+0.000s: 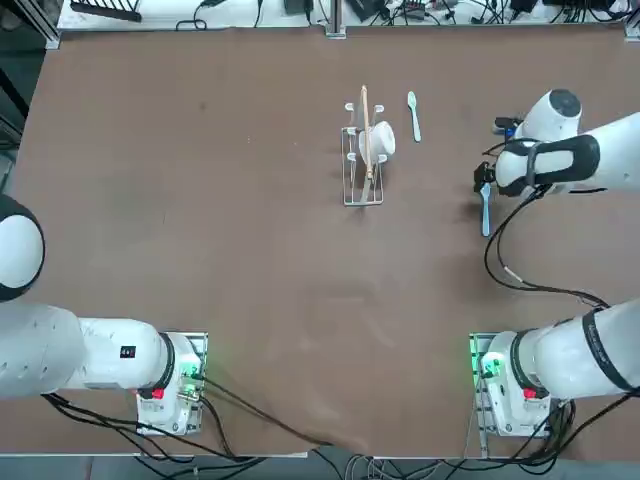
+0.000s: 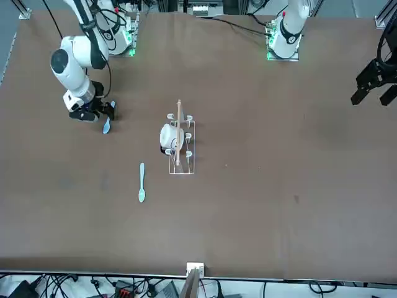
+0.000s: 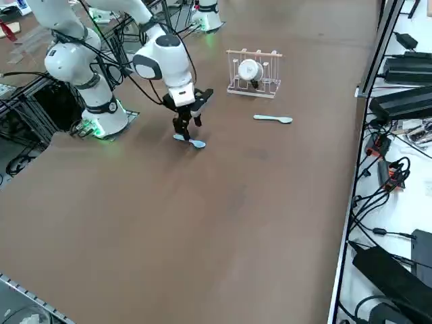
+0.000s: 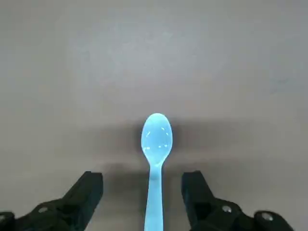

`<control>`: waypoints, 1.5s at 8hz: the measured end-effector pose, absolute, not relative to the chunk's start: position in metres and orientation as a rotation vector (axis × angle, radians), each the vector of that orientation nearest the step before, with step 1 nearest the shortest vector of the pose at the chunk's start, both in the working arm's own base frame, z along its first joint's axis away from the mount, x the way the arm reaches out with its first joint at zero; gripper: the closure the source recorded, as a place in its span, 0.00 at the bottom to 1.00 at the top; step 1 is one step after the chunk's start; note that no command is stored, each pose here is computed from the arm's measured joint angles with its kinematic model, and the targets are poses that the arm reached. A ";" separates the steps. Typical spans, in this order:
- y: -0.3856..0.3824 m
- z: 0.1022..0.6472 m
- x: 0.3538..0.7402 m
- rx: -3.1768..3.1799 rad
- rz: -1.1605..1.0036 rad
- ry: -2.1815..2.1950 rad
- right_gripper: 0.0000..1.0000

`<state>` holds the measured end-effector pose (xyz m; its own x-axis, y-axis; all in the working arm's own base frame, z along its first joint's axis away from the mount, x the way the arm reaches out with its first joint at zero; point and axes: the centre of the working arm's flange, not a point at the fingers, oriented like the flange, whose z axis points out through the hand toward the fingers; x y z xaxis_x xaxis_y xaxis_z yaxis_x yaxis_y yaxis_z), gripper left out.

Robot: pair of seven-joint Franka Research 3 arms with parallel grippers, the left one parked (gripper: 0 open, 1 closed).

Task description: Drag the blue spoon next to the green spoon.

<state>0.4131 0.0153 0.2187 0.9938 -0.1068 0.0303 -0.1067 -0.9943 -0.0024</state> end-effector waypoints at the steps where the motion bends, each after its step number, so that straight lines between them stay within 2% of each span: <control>1: 0.014 0.207 0.412 -3.145 -0.037 0.171 0.00; 5: 0.011 0.179 0.405 -3.166 0.017 0.182 0.01; 7: 0.011 0.177 0.405 -3.167 0.015 0.184 0.07; 8: 0.011 0.178 0.406 -3.166 0.012 0.184 0.15; 9: 0.011 0.181 0.407 -3.164 0.002 0.187 0.29; 10: 0.011 0.181 0.407 -3.164 -0.001 0.187 0.34; 11: 0.011 0.183 0.408 -3.162 -0.008 0.188 0.53; 12: 0.011 0.184 0.408 -3.162 -0.010 0.188 0.59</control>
